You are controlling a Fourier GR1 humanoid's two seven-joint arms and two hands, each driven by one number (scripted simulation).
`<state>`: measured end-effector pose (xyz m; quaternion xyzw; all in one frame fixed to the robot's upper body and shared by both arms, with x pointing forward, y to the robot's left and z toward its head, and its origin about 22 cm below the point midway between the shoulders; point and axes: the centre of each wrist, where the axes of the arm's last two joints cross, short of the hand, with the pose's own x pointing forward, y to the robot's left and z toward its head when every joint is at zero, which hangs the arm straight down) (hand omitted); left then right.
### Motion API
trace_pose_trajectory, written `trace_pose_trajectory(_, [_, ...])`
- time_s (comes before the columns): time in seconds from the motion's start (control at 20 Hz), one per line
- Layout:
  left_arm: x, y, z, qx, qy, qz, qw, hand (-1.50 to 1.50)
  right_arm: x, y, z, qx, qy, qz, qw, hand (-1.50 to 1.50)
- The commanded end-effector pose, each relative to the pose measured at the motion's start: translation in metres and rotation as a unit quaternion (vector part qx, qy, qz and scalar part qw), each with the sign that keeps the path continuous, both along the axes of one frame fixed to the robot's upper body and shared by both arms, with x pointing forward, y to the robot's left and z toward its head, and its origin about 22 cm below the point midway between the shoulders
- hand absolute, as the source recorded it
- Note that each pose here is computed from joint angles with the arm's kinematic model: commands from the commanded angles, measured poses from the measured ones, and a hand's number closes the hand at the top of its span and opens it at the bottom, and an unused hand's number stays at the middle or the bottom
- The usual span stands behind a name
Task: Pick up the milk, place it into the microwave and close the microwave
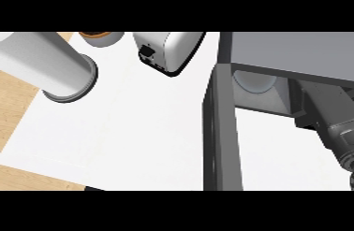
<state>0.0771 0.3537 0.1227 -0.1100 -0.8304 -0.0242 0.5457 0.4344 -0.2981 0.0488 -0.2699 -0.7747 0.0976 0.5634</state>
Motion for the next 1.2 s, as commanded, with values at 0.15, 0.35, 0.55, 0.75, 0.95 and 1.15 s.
trace_pose_trajectory(0.15, [0.003, 0.001, 0.008, 0.021, -0.006, 0.005, 0.9997, -1.5, 0.005, -0.011, 0.019, -0.002, -0.009, -0.008, 1.0, 1.5])
trace_pose_trajectory(0.35, [0.006, 0.005, 0.007, 0.031, 0.003, 0.007, 0.9995, -1.5, 0.004, -0.012, 0.017, -0.009, -0.013, -0.007, 1.0, 1.5])
trace_pose_trajectory(0.55, [0.01, 0.005, 0.009, 0.03, -0.002, -0.001, 0.9995, -1.5, 0.005, -0.018, 0.023, -0.012, -0.015, -0.014, 1.0, 1.5])
trace_pose_trajectory(0.75, [0.013, 0.005, 0.009, 0.033, 0.001, 0.002, 0.9995, -1.5, 0.012, 0.008, 0.023, 0.034, -0.035, 0.007, 0.999, -1.5])
trace_pose_trajectory(0.95, [0.017, 0.006, 0.009, 0.038, 0.003, -0.001, 0.9993, -1.5, 0.016, 0.031, 0.022, 0.04, 0.008, 0.085, 0.996, -1.5])
trace_pose_trajectory(1.15, [0.02, 0.008, 0.007, 0.041, 0.011, -0.004, 0.9991, -1.5, 0.02, 0.051, 0.025, -0.009, 0.023, 0.077, 0.997, -1.5])
